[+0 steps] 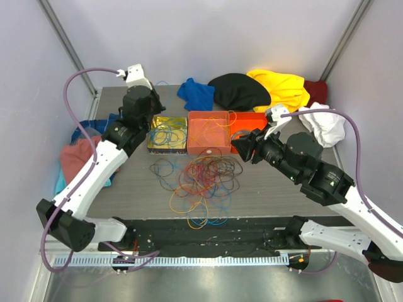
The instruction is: Untangle the cables
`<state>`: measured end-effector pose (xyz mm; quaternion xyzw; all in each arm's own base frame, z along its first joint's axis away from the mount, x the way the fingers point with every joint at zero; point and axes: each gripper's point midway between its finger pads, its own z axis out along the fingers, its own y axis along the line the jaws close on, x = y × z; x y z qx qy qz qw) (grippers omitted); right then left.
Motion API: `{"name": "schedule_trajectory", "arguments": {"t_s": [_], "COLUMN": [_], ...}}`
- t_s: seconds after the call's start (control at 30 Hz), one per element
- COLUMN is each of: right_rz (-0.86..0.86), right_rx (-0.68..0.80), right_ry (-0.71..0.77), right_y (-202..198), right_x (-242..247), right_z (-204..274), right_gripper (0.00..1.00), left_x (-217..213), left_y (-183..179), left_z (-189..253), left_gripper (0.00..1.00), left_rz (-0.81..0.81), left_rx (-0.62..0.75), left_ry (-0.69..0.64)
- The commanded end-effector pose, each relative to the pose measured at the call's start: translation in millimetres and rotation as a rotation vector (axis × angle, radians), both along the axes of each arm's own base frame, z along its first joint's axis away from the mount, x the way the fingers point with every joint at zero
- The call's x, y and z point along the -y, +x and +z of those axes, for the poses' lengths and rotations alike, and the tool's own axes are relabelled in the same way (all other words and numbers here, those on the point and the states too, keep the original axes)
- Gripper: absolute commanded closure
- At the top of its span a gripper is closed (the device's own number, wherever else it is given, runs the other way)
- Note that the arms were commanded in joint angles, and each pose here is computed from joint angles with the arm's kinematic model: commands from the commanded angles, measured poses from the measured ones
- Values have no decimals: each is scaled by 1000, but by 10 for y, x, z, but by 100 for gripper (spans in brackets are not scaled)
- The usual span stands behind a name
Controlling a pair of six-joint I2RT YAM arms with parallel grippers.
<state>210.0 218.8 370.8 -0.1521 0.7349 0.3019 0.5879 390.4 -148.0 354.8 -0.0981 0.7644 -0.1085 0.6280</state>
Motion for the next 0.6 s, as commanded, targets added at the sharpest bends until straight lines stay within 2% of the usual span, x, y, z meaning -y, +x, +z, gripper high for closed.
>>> {"name": "schedule_trajectory", "arguments": {"t_s": [0.0, 0.3, 0.57], "right_rz": [-14, -21, -30], "right_rx": [28, 10, 9], "right_ry": [44, 16, -7], "right_y": [-20, -19, -13], "right_x": [46, 68, 101], "right_z": [94, -109, -207], "right_gripper": [57, 58, 59], "left_x": [-224, -407, -422], "left_y": [124, 388, 571], "left_z": [297, 162, -183], "left_gripper": [100, 100, 100], "left_rz": [86, 146, 178], "left_rx": [50, 32, -14], "left_ry": [5, 14, 33]}}
